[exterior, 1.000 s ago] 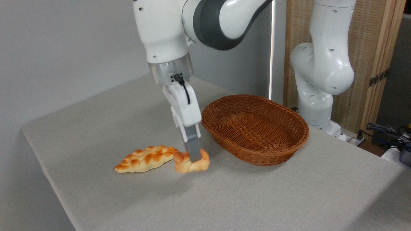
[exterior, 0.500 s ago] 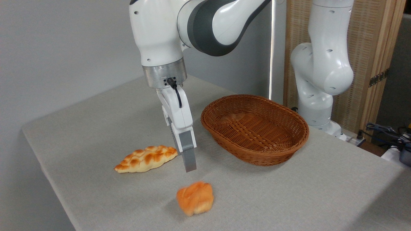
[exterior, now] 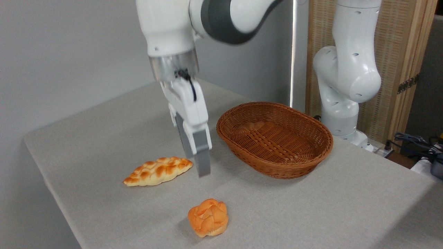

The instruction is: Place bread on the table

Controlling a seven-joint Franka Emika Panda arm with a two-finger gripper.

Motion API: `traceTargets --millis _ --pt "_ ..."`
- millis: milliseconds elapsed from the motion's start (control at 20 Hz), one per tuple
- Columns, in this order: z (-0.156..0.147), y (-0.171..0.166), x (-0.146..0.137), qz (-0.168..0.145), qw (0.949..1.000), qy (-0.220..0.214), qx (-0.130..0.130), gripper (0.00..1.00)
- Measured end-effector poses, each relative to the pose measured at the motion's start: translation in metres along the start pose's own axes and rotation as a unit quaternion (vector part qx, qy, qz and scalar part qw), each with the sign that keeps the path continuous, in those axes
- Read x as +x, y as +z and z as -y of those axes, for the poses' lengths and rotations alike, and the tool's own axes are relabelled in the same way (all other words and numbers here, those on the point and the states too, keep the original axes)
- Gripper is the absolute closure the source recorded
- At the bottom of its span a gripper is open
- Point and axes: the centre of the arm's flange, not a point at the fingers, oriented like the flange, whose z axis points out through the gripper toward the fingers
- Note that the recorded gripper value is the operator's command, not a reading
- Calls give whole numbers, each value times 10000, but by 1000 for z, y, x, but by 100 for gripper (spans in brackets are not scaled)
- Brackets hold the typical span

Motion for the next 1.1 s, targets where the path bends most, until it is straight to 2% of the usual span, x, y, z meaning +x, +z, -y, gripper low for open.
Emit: traceTargets --millis 100,200,400,600,800,950,1100 --pt "4 -36 -10 7 9995 -221 -244 0" --pt "10 -64 -17 -190 9985 -384 -342 0" --pt "18 -87 -21 -372 9956 -815 -269 0" --pt "20 -110 -20 -548 9870 -1486 -254 0" --pt "15 -114 -14 -549 9864 -1527 -271 0" --pt "11 -104 5 -461 9880 -1432 -357 0" --pt "15 -93 7 -388 9875 -1470 -425 0"
